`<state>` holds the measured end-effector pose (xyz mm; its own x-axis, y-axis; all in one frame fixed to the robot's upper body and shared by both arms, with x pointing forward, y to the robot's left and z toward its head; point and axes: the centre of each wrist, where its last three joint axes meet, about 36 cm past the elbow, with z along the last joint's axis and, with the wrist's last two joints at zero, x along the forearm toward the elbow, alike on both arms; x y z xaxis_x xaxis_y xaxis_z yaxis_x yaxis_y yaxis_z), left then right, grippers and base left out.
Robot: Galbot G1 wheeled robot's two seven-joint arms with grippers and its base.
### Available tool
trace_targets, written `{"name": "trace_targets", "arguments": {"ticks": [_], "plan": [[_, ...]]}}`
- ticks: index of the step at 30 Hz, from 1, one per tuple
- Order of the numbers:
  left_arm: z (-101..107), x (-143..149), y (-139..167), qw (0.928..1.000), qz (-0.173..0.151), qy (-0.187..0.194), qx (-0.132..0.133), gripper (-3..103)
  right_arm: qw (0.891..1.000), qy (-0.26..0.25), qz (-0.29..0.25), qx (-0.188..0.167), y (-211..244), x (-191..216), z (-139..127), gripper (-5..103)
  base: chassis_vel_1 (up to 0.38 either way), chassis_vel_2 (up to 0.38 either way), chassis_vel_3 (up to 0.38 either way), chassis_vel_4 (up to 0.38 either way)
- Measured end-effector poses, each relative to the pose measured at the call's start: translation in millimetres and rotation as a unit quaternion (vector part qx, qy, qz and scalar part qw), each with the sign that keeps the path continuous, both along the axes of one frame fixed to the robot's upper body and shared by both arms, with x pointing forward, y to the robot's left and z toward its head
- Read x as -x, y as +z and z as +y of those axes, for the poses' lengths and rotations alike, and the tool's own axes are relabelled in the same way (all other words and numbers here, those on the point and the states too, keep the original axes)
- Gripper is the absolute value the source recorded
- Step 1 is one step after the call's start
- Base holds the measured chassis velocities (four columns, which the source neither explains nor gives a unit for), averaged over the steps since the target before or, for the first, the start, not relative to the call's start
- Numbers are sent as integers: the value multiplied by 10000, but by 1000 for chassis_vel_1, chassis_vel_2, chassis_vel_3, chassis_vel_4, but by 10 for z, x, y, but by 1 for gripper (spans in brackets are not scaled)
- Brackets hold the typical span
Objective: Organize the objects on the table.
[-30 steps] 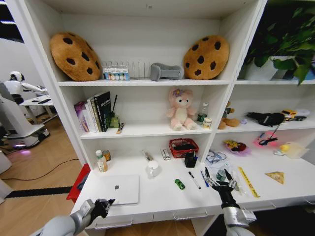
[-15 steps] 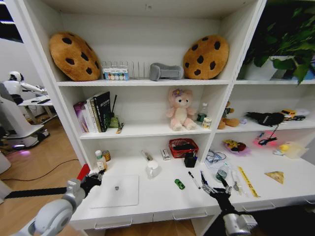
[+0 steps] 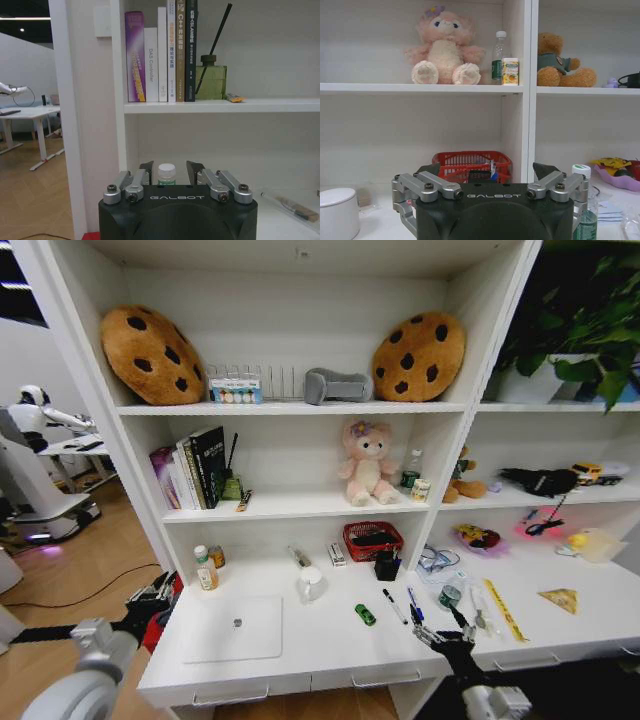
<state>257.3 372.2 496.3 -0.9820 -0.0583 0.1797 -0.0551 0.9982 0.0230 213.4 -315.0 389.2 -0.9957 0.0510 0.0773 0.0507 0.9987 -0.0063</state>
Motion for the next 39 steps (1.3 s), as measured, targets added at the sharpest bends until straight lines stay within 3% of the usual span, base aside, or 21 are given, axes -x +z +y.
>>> {"name": "trace_targets", "arguments": {"ticks": [1,3,4,8,9,16,25,29,35,39], "plan": [[0,0,0,10000,0,0,0,36,10000,0,0,0,0,0,0,100,0,0,0,0],[-15,48,44,9999,-81,5,-78,47,10000,-66,53,-36,1,-8,5,100,0,0,0,0],[-15,48,44,9999,-81,5,-78,47,10000,-66,53,-36,1,-8,5,100,0,0,0,0],[-37,60,63,9995,-251,53,-209,64,9999,-3,82,-86,30,-18,39,100,0,0,0,0],[-37,60,63,9995,-251,53,-209,64,9999,-3,82,-86,30,-18,39,100,0,0,0,0],[-197,146,175,9991,-391,140,-77,96,9999,69,67,-78,23,-7,-1,100,0,0,0,0],[-277,171,206,9987,-468,195,-50,100,9967,804,-21,-40,75,-3,-149,100,0,0,0,0],[-336,204,197,9988,-441,193,-31,100,9963,845,-34,138,-34,-58,-186,100,0,0,0,0],[-366,224,185,9990,-401,178,-59,100,9957,926,23,65,-162,-16,-146,100,0,0,0,0],[-388,241,180,9992,-365,160,-84,100,9949,958,-160,258,-163,-37,-146,100,0,0,0,0]]}}
